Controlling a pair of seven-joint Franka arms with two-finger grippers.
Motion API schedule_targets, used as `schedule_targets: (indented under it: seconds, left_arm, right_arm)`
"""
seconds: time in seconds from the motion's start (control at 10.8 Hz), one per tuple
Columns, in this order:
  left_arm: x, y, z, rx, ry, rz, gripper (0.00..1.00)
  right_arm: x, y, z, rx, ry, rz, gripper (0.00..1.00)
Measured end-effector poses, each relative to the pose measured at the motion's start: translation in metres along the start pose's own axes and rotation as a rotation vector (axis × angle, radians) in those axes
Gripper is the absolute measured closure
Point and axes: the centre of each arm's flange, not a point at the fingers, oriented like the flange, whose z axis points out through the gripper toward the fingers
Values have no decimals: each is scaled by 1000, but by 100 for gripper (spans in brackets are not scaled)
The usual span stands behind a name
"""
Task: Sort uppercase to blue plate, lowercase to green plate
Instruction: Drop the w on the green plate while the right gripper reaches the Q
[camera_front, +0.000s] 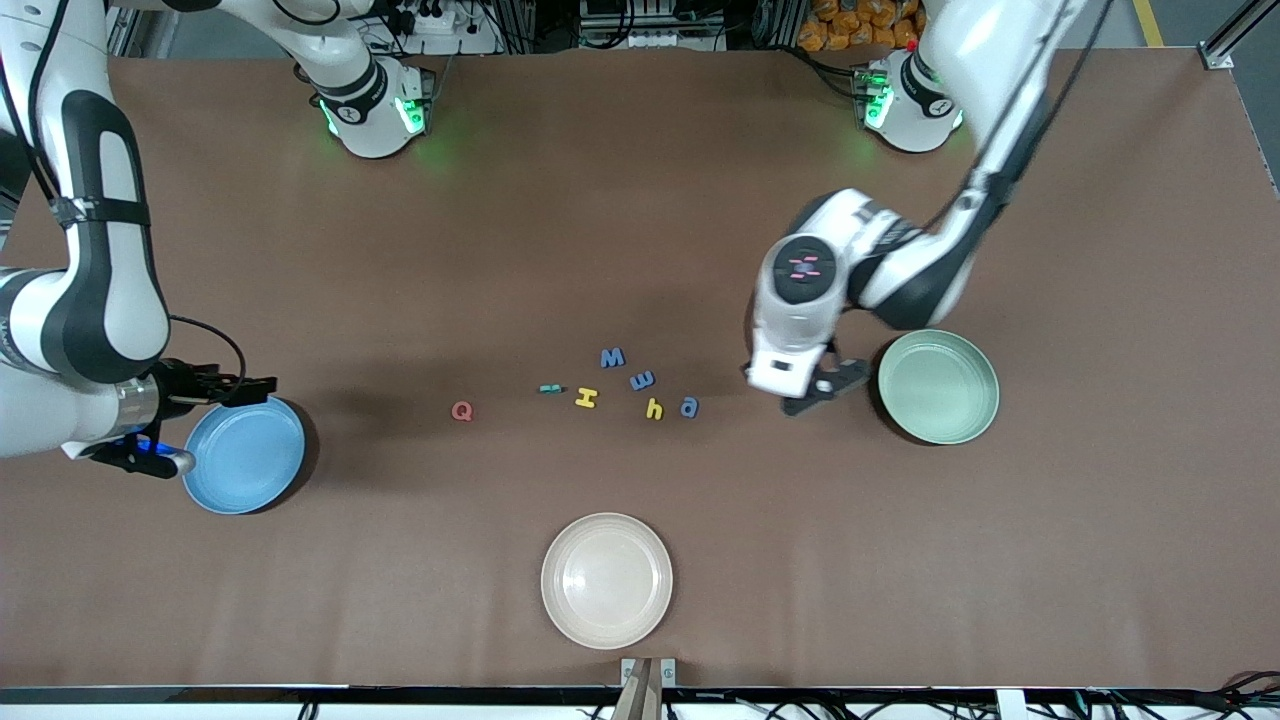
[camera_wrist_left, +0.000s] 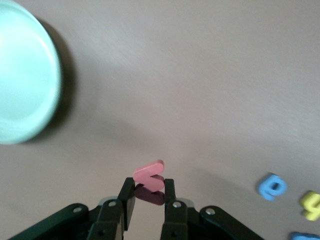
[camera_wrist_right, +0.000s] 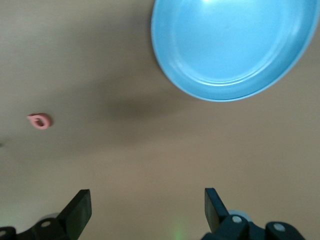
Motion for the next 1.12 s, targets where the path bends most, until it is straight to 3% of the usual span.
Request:
schedule_targets:
  seconds: [0.19,0.28,0.65,0.84,1.12]
  left_arm:
    - [39,-66,4,5,-35,77,72]
    - [54,-99,11,-8,-54,109,72]
    - [90,-210,62,-124,-69,185,72]
    - [82,-219,81,-152,-61,200,72]
    - [78,-216,89,-168,-61,204,72]
  right_arm:
    - [-2,-18,3,45,-9,-46,0]
    - [-7,-48,7,39,-11,-99,0]
    - [-40,-211,39,-37,108,-336,0]
    - [-41,-245,67,-91,139,-402,0]
    - [-30,-238,101,-126,144,-419,0]
